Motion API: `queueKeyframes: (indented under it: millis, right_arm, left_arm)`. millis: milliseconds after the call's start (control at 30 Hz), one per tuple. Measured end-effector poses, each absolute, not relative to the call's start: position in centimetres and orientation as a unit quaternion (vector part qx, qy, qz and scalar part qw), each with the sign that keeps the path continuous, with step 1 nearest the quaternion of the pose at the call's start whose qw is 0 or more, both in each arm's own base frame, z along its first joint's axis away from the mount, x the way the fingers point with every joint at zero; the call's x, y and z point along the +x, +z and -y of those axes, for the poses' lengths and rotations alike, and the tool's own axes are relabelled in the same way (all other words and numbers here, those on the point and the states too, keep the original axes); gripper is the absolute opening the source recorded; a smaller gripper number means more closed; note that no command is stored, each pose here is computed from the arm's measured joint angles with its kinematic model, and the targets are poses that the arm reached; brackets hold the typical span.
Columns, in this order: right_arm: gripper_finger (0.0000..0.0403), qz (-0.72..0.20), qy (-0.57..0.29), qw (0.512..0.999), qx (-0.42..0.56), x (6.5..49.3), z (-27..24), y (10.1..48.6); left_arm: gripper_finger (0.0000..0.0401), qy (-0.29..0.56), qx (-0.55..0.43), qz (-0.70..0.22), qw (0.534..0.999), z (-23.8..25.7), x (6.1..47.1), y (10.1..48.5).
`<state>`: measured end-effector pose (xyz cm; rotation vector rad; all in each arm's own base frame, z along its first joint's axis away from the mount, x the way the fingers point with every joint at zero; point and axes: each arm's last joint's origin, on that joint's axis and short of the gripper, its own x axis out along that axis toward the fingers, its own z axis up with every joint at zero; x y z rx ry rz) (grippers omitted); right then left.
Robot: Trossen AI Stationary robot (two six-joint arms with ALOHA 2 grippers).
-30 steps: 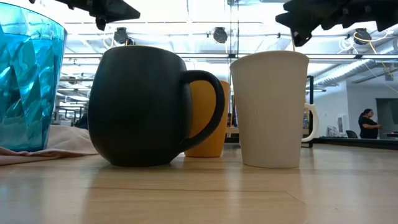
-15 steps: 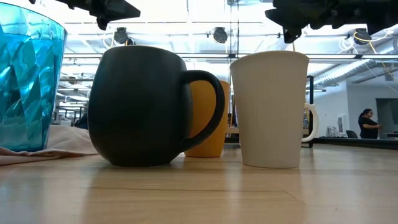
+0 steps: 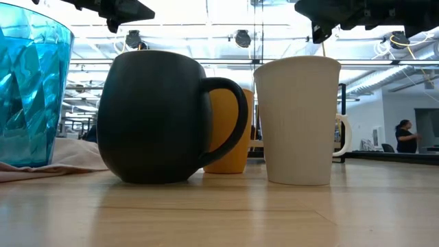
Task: Stack small to large cups/mugs on shelf
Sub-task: Put the white cup on the shelf
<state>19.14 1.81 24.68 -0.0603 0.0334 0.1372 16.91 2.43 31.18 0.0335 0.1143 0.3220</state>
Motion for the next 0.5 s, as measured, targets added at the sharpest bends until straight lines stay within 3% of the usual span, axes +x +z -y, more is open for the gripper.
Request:
queueKeyframes:
  millis: [333, 500]
  right_arm:
    - [0.0025, -0.024, 0.088, 0.996, -0.017, 19.11, -1.91, 24.57]
    - [0.0064, -0.042, 0.094, 0.995, 0.000, 19.09, -1.95, 24.26]
  left_arm:
    - [0.0021, 0.160, 0.017, -0.057, 0.985, -2.43, 16.91, 31.18]
    - [0.0021, 0.161, 0.018, -0.057, 0.985, -2.43, 16.91, 31.18]
